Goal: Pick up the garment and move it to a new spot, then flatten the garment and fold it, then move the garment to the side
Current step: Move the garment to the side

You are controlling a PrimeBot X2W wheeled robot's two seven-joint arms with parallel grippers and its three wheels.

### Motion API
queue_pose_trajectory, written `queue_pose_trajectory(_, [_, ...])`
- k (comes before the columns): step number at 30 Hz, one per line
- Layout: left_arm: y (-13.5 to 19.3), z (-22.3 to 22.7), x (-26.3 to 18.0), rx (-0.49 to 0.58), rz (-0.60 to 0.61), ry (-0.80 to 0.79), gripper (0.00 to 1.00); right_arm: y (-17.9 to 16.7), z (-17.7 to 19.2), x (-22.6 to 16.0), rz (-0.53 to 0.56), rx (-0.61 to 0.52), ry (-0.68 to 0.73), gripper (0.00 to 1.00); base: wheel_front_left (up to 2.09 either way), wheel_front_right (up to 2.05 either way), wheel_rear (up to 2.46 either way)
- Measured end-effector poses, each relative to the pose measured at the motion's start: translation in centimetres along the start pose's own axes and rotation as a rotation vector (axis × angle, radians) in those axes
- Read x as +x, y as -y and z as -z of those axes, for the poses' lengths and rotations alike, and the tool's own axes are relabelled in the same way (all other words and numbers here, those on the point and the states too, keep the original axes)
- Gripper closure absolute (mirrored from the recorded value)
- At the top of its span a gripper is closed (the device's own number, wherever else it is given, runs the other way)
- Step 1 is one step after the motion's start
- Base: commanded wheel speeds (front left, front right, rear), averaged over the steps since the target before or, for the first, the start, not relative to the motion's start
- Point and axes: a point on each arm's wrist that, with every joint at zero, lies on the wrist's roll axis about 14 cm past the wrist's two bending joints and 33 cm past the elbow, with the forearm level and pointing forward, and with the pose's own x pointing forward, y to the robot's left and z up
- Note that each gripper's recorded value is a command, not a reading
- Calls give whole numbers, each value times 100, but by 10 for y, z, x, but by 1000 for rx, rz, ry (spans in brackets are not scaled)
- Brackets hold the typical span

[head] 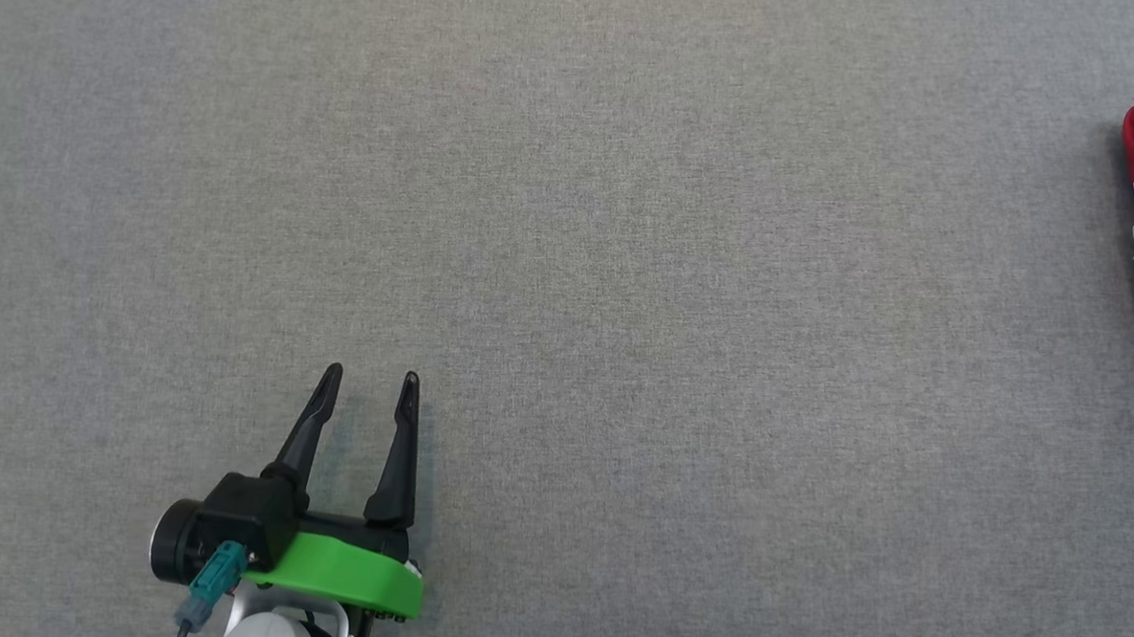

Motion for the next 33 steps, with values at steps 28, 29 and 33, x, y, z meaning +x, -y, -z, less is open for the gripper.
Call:
queue_pose_trajectory(28, [-18,-65,-60,7,-104,209,0,-123,-53,-203,-265,187,764,0,0,0,0])
queue_pose_trajectory(29, [-19,-64,-62,10,-108,207,0,-125,-48,-206,-262,205,759,0,0,0,0])
queue_pose_trajectory(33, [-24,-60,-65,35,-121,194,0,-136,-33,-214,-258,238,730,0,0,0,0])
